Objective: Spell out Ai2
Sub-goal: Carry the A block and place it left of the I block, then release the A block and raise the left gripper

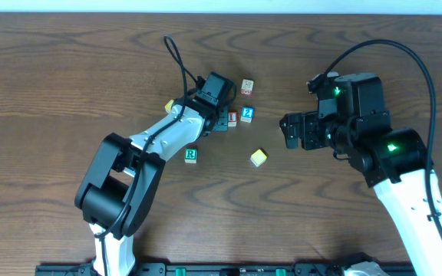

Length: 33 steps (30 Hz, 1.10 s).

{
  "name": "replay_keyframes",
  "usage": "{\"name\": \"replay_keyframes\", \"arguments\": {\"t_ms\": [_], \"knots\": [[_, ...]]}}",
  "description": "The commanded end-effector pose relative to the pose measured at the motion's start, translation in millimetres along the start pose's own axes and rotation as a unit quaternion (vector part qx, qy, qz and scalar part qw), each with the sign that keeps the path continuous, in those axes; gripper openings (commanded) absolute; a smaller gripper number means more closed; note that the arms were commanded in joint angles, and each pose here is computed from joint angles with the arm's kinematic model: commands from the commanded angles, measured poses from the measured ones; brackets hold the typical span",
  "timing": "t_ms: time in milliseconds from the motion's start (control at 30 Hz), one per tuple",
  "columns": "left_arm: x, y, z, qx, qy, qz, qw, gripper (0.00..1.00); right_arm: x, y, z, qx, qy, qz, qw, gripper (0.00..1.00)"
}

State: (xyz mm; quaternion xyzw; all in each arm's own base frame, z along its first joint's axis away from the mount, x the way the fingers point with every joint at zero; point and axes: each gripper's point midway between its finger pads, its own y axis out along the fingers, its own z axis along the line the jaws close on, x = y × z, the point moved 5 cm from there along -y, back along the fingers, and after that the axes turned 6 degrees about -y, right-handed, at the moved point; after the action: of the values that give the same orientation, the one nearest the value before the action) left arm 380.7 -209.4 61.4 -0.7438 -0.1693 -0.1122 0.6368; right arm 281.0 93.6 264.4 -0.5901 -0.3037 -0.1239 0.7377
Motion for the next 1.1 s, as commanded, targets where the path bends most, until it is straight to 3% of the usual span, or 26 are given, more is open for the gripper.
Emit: {"name": "replay_keyframes", "arguments": {"t_ms": [0, 367, 500, 600, 1067], "knots": [[5.7, -0.7, -6.8, -0.005, -0.002, -0.009, 1.000, 0.06, -0.2, 1.4, -1.1, 0.002, 0.000, 0.002, 1.000, 0.99], [7.7, -2.9, -5.8, 0.003, -0.001, -0.010, 1.000, 0.06, -0.7, 4.3, -1.4, 0.002, 0.002, 0.007, 1.000, 0.99], [7.8, -2.9, -5.8, 0.003, -0.001, -0.010, 1.000, 0.24, -0.9, 4.3, -1.4, 0.002, 0.002, 0.008, 1.000, 0.99], [7.8, -2.9, -5.8, 0.003, -0.001, -0.010, 1.000, 0.44, -1.5, 4.3, -1.5, 0.002, 0.002, 0.009, 1.000, 0.99], [24.1, -8.3, -7.2, 0.005, 0.014, -0.039, 0.999, 0.51, -1.5, 4.3, -1.5, 0.002, 0.002, 0.009, 1.000, 0.99]]}}
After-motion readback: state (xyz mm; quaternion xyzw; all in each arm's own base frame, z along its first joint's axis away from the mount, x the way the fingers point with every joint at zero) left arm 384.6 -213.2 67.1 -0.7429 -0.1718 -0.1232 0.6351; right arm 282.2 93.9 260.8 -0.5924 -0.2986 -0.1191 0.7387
